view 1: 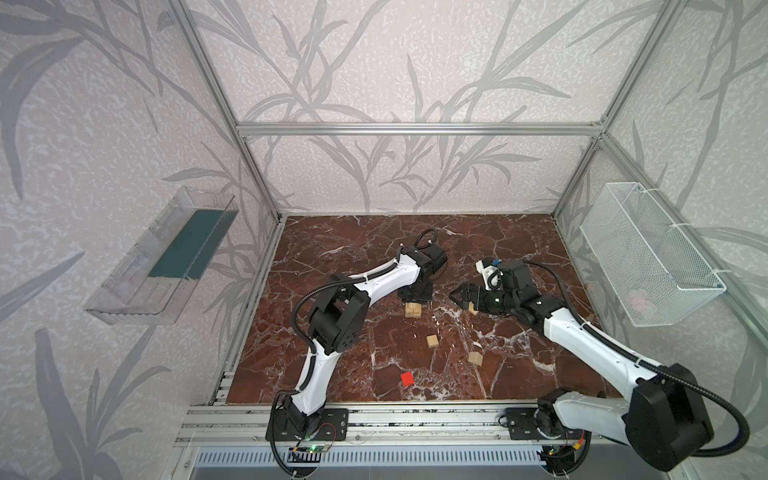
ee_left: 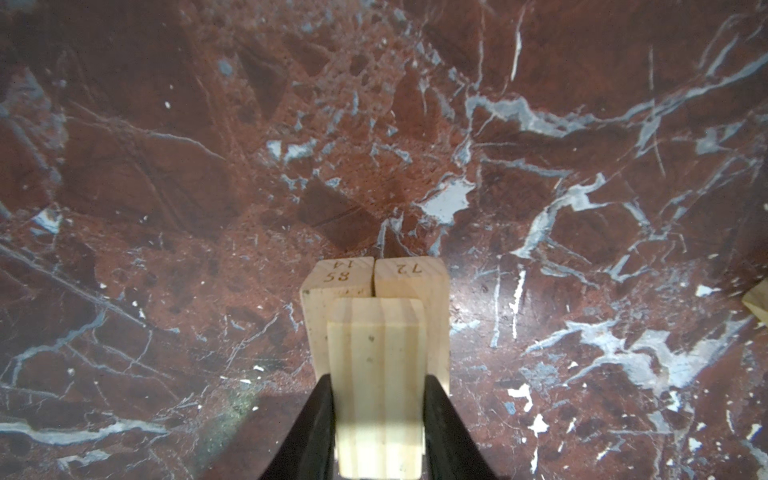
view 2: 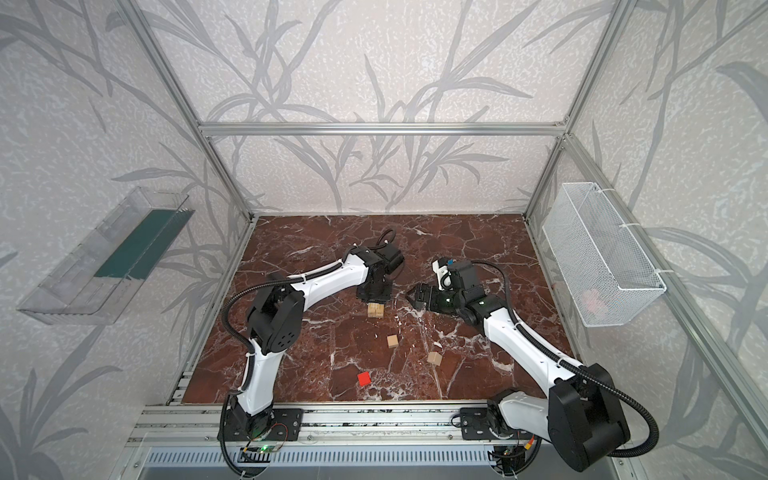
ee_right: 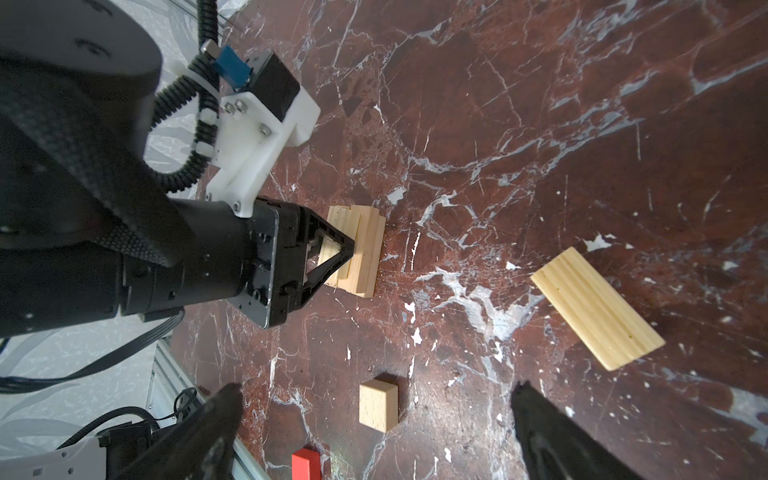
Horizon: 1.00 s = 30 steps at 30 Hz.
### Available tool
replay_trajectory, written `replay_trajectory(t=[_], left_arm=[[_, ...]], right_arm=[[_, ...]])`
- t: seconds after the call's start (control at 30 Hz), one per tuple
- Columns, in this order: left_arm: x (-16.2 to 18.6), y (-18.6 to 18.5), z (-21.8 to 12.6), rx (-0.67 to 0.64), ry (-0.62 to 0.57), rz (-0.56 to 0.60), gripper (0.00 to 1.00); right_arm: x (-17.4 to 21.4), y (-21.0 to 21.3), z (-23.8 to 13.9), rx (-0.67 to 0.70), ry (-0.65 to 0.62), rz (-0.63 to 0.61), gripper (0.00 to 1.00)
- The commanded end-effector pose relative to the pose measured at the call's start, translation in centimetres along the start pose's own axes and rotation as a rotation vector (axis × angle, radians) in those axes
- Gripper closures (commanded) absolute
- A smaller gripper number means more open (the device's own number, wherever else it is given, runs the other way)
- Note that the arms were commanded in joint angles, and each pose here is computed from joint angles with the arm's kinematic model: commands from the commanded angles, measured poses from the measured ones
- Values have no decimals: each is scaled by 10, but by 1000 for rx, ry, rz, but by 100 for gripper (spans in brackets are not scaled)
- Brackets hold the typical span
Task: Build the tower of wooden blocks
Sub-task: 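Lower the block upright against blocks 58 and 72 with the left gripper, then open the left gripper and raise it off the placed block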
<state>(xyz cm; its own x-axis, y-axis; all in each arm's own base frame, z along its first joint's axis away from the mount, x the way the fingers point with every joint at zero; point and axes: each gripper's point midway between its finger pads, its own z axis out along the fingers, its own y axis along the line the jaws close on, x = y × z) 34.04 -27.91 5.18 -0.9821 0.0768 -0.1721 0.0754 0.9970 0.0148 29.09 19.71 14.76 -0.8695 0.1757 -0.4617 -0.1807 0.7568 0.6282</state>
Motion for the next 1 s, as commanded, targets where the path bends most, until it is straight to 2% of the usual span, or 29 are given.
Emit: replay_trajectory(t=[0.0, 0.13, 0.47, 0.83, 0.97], left_arm=[[0, -3, -1, -12, 5, -4, 66], [-1, -5, -4, 6, 3, -1, 65], [-8, -4, -23, 23, -39, -8, 46], [-20, 2, -80, 80, -176, -2, 29], [-20, 8, -98, 121, -247, 9, 25]], right_arm=[[-4, 5, -6, -26, -23, -5, 1], [-4, 5, -6, -26, -23, -4, 1], [-5, 1, -6, 5, -2, -15, 1], [-11, -20, 3, 136, 83, -51, 1], [-14, -38, 13, 229, 125, -76, 1]])
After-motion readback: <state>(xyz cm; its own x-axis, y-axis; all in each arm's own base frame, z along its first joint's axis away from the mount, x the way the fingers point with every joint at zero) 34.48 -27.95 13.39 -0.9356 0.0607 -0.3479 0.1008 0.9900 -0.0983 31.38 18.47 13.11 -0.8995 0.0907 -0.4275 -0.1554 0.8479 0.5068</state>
